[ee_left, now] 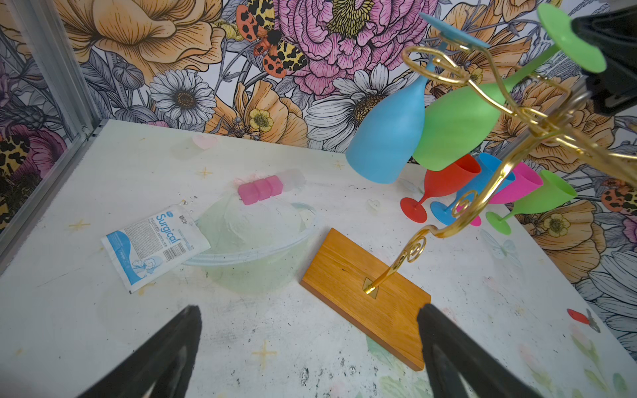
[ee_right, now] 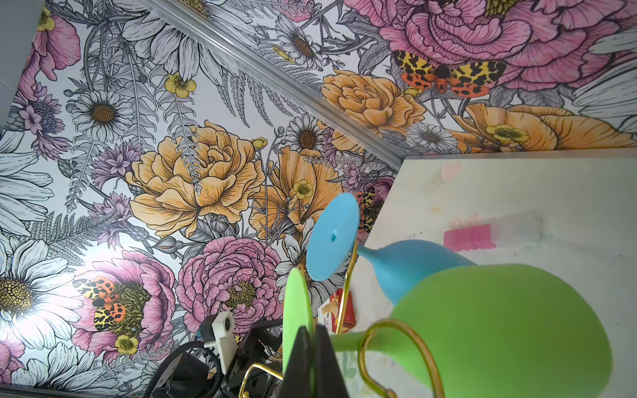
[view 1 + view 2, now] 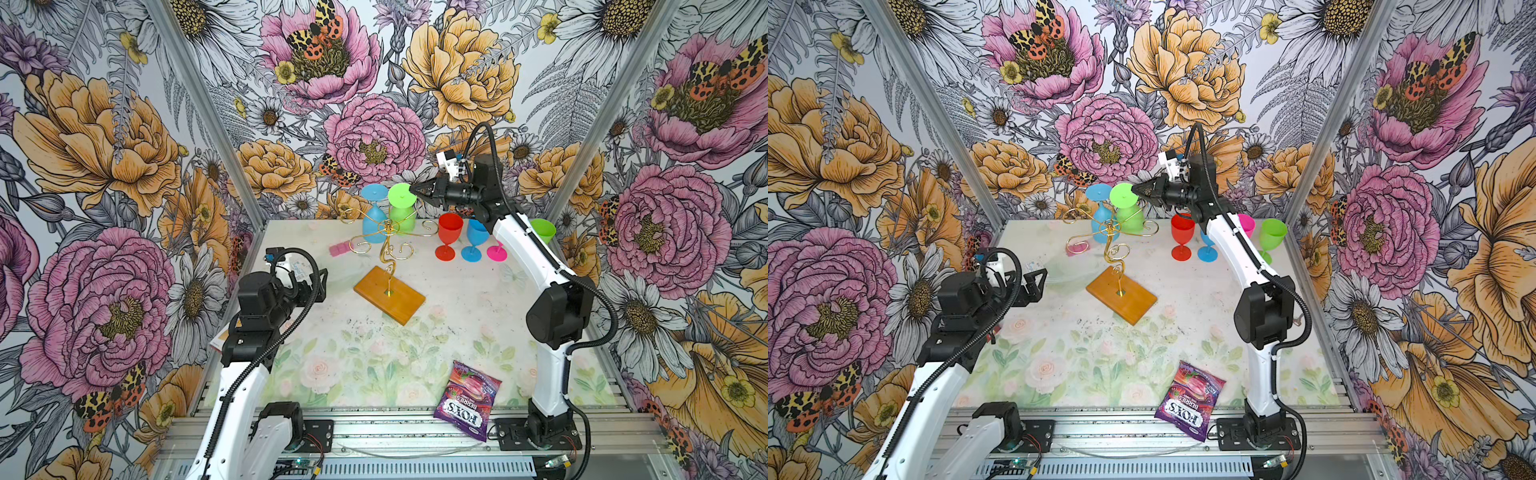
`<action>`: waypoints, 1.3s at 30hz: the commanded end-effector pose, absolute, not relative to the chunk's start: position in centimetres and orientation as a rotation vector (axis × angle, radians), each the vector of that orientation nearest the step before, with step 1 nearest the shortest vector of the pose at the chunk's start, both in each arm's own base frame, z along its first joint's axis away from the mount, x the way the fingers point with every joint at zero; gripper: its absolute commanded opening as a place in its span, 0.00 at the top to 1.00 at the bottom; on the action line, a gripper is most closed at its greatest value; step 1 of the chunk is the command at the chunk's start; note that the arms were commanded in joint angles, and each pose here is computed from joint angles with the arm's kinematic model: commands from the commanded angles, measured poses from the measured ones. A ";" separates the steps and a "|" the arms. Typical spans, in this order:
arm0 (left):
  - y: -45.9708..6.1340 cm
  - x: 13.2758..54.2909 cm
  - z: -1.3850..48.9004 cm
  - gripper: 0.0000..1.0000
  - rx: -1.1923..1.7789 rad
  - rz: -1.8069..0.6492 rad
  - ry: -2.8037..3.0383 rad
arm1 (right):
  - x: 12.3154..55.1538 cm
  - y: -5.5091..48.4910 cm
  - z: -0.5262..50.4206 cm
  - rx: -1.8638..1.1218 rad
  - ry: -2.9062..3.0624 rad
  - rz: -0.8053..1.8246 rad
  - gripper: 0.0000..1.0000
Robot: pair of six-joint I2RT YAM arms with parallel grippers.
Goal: Take the wine glass off the wine glass rack
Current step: Pick up the wine glass from the wine glass rack.
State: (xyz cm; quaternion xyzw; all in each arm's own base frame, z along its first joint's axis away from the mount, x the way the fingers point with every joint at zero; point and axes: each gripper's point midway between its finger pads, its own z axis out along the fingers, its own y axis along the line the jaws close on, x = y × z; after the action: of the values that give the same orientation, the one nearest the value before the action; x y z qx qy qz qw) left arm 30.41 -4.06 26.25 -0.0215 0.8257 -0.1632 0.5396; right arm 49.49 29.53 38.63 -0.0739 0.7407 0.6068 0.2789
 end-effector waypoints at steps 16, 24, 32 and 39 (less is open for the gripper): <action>-4.5 29.9 27.3 0.01 -0.035 -0.436 1.919 | 53.3 25.8 40.8 -0.137 1.888 1.561 1.00; -5.2 29.0 30.4 0.01 -0.040 -0.500 1.880 | 53.1 21.0 40.9 -0.082 1.878 1.460 1.00; -7.1 28.8 33.6 0.03 -0.020 -0.623 1.867 | 47.7 16.2 42.0 -0.048 1.860 1.308 1.00; -12.4 27.8 38.3 0.04 0.117 -0.792 1.815 | 41.0 15.1 41.2 -0.104 1.862 1.170 1.00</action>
State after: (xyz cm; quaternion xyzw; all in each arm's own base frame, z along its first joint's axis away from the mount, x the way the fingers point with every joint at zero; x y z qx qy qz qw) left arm 28.47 -10.26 36.37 0.0305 0.7763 -0.2947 0.5564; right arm 42.77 15.48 40.87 -0.0132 0.7548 0.5070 0.4160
